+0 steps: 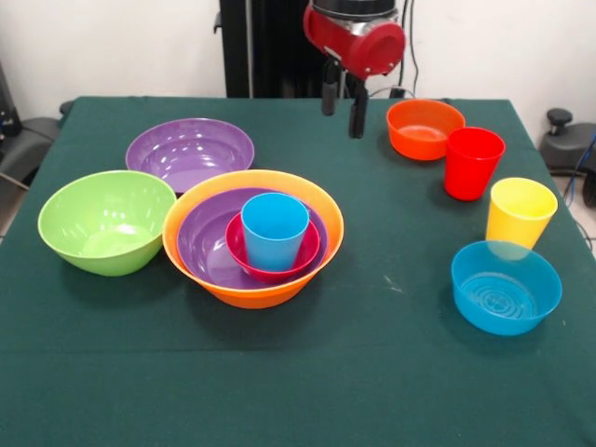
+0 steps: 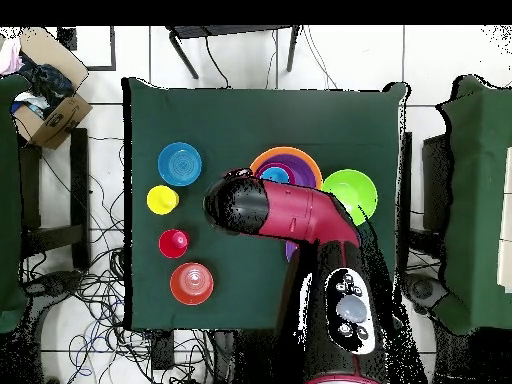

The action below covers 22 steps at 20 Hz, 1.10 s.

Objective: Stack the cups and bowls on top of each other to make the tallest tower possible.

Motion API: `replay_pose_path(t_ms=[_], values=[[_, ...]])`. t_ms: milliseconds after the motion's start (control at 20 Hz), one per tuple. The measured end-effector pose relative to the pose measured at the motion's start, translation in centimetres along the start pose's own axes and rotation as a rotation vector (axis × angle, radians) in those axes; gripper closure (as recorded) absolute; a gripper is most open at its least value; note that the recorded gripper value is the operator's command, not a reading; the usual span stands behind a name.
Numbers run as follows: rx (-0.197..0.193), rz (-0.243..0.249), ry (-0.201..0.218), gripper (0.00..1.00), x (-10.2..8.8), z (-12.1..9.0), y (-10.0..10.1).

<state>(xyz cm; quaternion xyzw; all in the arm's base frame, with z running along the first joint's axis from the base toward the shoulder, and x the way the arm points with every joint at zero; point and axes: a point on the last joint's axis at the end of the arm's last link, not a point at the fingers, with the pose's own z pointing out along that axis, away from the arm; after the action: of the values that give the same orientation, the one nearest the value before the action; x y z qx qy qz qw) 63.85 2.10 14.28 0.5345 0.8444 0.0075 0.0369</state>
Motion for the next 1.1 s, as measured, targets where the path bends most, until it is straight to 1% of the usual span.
replay_pose_path(t_ms=[50, 150, 250, 350, 450, 500, 600, 750, 800, 850, 950, 1050, 1100], values=[[0.002, 0.008, -0.008, 0.0, -0.8, -0.4, 0.1], [0.002, 0.015, -0.014, 0.0, -1.5, -0.7, 0.3], [0.006, 0.029, -0.023, 0.0, -3.0, -1.3, 0.8], [0.008, 0.036, -0.028, 0.0, -3.8, -1.6, 1.0], [0.012, 0.05, -0.032, 0.0, -5.1, -1.9, 1.3], [0.014, 0.06, -0.036, 0.0, -6.2, -2.1, 1.5], [0.016, 0.075, -0.041, 0.0, -7.6, -2.4, 1.7], [0.017, 0.107, -0.049, 0.0, -10.6, -2.7, 2.1], [0.017, 0.115, -0.051, 0.0, -11.4, -2.7, 2.2], [0.015, 0.128, -0.054, 0.0, -12.8, -2.7, 2.4], [0.013, 0.144, -0.06, 0.0, -14.5, -2.7, 2.5], [0.013, 0.168, -0.061, 0.0, -16.6, -2.5, 2.4], [0.013, 0.174, -0.061, 0.0, -17.1, -2.4, 2.4]])
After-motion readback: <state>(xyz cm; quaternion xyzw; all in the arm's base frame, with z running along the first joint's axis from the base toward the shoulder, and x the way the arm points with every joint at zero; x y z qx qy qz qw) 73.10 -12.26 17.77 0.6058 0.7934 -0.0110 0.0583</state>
